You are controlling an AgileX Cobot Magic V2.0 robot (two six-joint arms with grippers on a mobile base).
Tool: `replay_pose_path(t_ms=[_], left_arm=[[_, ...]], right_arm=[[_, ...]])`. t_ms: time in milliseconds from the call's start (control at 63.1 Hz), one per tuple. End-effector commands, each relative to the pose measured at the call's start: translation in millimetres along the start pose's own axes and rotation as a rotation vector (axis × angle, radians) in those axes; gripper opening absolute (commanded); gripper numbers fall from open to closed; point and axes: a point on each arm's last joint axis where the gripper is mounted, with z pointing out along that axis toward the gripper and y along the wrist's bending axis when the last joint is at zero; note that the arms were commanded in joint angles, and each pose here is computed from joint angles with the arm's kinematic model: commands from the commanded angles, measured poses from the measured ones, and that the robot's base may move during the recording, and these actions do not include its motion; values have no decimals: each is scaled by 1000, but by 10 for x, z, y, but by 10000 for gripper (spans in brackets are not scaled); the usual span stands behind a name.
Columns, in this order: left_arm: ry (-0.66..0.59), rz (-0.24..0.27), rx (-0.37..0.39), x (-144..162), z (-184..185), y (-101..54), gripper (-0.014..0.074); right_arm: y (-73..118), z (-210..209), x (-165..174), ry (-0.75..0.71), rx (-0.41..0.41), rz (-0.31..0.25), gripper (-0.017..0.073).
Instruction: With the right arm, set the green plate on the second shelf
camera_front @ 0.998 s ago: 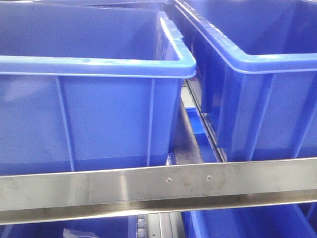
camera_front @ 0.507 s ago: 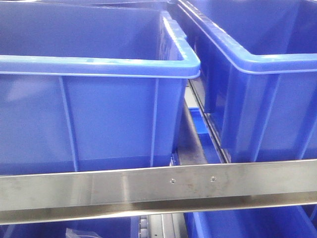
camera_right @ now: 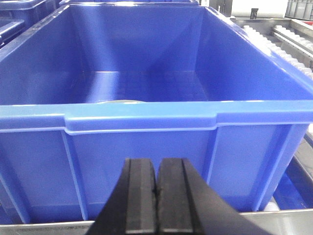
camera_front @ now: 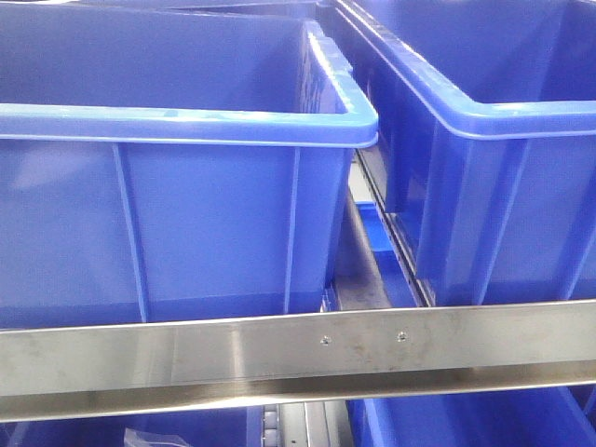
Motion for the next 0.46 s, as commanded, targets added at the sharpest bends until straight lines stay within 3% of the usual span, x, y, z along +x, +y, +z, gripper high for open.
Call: replay_pose_path(t_ms=[0,444], left_arm=[[-54,-9,4,57,-6,12,130],[-54,-9,4,57,-6,12,130]], right_arm=[[2,-30,-158,-134,3,-10,49],[2,-30,-158,-134,3,-10,49]])
